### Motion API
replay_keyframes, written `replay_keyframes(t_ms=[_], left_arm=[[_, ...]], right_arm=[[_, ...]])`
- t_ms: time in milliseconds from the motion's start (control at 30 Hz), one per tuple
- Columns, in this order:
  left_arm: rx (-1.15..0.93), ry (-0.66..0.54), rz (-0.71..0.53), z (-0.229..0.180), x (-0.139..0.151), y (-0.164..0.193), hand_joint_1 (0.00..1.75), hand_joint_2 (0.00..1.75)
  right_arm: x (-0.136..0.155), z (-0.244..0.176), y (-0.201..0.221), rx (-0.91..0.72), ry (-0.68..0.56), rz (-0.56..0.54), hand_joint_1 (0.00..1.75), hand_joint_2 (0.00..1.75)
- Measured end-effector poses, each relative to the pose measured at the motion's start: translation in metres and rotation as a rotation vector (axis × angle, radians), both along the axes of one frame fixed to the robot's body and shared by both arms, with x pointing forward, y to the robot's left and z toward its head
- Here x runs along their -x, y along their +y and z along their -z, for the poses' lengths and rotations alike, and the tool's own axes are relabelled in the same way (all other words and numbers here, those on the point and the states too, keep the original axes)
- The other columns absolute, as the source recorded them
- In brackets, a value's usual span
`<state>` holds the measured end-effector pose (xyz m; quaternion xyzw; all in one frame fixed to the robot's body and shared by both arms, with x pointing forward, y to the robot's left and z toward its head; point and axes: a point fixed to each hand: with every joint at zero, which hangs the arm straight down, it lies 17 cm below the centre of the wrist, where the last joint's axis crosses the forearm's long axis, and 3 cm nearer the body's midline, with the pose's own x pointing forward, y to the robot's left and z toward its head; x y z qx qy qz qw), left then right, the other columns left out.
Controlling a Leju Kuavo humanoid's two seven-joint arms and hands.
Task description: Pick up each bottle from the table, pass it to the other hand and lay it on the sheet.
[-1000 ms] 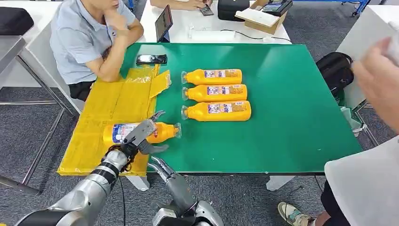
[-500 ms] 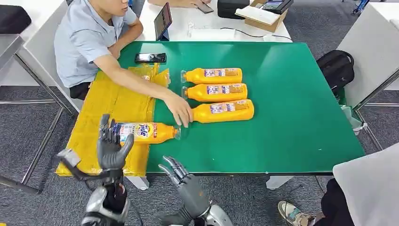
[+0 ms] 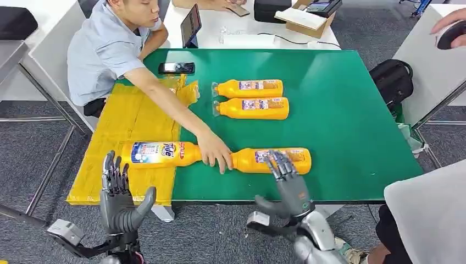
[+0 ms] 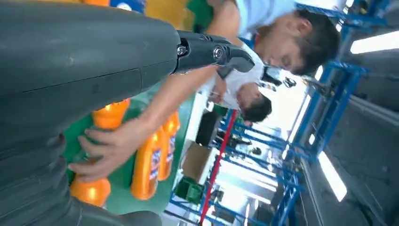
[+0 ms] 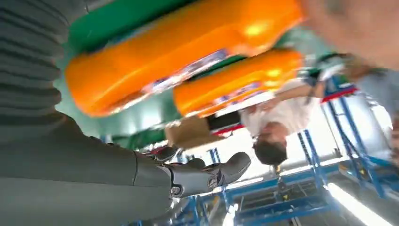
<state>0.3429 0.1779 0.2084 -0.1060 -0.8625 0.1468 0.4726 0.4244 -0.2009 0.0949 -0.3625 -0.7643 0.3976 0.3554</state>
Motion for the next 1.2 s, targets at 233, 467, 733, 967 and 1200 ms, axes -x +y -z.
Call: replay_keyframes(t_ms=[233,467,733,967,1200], left_arm=[[-0.003,-0.023,0.024,-0.01,0.001,-0.012,0.0,1.75],[0.001,-0.007,0.045,-0.01,-0.009,-0.022,0.0,1.75],[-0.017,0.017,0.071,-0.002,-0.015,-0.033,0.0,1.75],[-0.032,0.035,0.077,0.002,-0.015,-0.036,0.0,1.75],[-0.04,0.054,0.103,0.006,-0.016,-0.042,0.0,1.75]], right_arm=[[-0.029,0.025,-0.026,0.069,0.088,0.062,0.0,1.75],[-0.056,0.047,-0.054,0.101,0.183,0.142,0.0,1.75],[-0.081,0.059,-0.064,0.216,0.258,0.206,0.0,1.75],[-0.095,0.057,-0.065,0.294,0.27,0.255,0.0,1.75],[-0.102,0.083,-0.057,0.281,0.477,0.214,1.75,1.75]])
